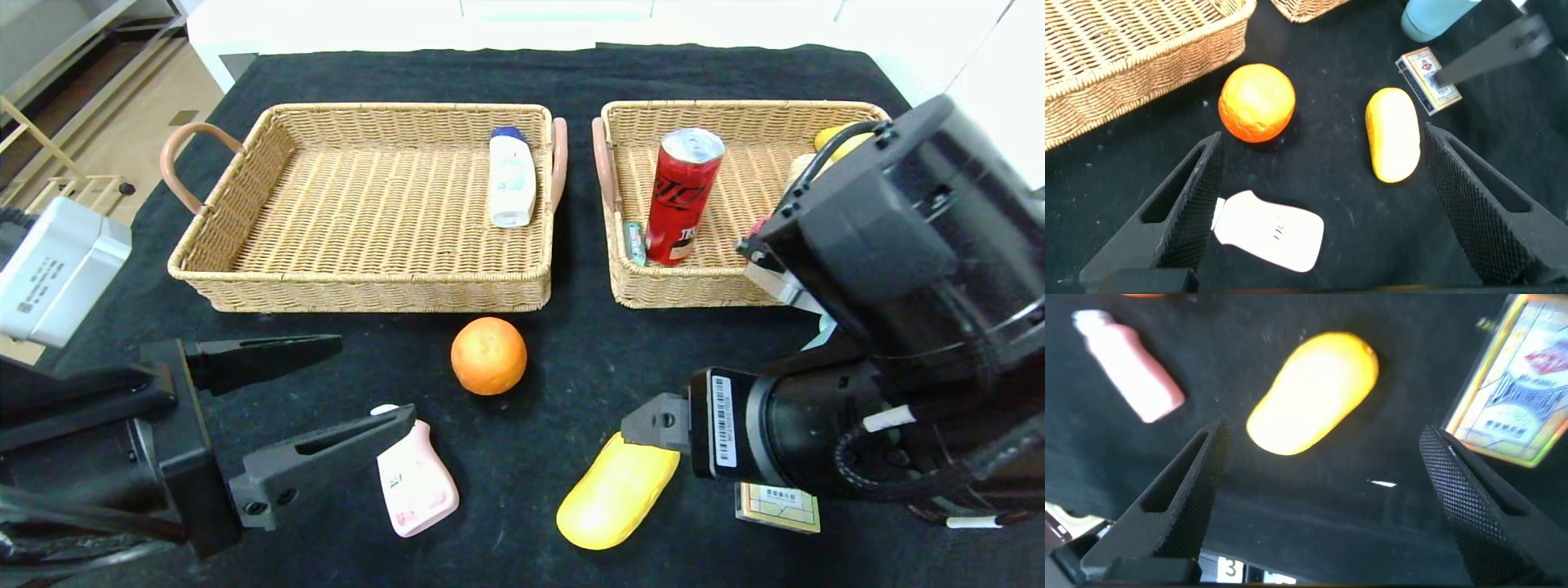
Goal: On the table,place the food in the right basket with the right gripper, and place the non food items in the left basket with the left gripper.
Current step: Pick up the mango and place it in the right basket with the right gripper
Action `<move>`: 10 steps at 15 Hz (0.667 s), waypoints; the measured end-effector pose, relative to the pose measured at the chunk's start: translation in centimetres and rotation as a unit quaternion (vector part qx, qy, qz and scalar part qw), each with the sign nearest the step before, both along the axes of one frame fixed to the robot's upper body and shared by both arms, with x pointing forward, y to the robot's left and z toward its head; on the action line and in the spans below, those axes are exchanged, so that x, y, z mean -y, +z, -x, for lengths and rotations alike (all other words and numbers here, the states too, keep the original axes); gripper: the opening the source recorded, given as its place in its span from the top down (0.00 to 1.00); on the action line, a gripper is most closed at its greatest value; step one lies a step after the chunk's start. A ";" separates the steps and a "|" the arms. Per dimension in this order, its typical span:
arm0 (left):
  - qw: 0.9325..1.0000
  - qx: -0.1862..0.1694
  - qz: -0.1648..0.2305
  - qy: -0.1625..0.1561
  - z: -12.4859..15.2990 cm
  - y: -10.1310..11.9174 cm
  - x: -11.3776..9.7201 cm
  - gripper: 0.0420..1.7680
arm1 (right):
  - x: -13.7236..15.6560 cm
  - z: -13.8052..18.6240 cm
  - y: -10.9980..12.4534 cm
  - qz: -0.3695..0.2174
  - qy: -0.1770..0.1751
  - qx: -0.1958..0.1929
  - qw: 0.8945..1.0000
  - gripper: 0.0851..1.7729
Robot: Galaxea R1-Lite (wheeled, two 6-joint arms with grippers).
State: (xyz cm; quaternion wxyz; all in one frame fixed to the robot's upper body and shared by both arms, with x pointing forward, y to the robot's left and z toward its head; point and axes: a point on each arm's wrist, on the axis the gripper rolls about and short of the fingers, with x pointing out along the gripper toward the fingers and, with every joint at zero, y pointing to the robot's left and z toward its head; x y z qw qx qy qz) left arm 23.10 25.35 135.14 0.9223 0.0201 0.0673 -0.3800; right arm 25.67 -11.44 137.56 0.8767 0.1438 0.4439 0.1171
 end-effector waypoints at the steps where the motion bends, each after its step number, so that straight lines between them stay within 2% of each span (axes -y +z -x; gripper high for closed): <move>1: 1.000 0.000 0.000 0.000 0.0 0.0 0.0 0.03 | -0.4 -0.2 -0.4 0.003 -0.010 -0.019 1.000 0.04; 3: 1.000 0.000 0.000 0.001 0.0 0.0 0.0 0.03 | -1.1 -0.6 -1.0 -0.006 -0.018 -0.055 0.998 0.04; 6: 1.000 0.000 0.000 0.002 0.0 0.0 0.0 0.03 | -2.0 -1.1 -1.5 -0.008 -0.018 -0.065 0.998 0.04; 10: 1.000 0.003 0.000 0.013 -0.1 0.1 0.0 0.03 | -3.3 -2.0 -2.9 -0.001 -0.038 -0.080 0.996 0.04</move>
